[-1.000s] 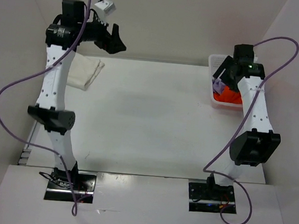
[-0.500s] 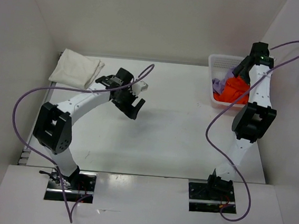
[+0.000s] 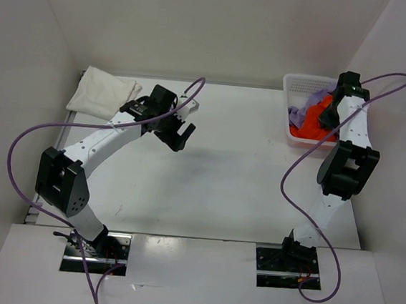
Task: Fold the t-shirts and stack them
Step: Grab crumpled tshirt from bin with the right arm, then move the tshirt to the center of the board
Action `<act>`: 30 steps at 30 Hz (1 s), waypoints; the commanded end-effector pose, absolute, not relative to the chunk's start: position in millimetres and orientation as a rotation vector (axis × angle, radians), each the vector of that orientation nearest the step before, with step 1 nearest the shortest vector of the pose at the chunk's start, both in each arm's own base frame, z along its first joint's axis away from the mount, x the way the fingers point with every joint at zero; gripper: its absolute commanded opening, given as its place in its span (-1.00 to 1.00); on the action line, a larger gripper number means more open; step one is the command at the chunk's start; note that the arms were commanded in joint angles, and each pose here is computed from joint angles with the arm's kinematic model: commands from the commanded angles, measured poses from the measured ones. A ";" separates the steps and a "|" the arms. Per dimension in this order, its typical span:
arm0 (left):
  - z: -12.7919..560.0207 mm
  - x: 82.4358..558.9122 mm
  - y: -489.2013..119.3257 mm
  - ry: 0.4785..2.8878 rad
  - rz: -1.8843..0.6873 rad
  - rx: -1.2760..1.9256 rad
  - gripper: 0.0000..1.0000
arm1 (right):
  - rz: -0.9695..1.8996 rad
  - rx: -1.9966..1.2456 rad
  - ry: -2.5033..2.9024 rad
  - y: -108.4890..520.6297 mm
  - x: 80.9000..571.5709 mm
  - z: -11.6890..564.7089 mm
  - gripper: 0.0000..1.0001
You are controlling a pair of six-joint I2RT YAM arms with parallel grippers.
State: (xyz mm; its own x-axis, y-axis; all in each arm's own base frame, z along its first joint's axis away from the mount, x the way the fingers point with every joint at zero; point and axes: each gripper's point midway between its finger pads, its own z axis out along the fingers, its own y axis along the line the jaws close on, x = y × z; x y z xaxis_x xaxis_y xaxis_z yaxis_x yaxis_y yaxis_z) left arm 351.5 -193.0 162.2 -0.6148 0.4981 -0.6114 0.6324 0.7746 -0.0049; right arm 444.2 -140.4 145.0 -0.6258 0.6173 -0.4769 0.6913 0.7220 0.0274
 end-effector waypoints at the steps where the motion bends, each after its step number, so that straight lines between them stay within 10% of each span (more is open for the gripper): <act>1: 175.4 360.2 -196.0 2.317 -0.290 0.839 0.98 | -0.183 0.979 2.350 -144.1 450.8 184.0 -1.00; 19: 217.0 383.6 -167.6 2.217 -0.048 0.771 0.98 | -0.164 0.816 1.486 -36.5 404.9 525.6 -1.00; 30: 267.3 396.6 -139.0 2.149 -0.037 0.656 0.98 | 0.156 0.498 1.489 24.6 411.3 568.0 -1.00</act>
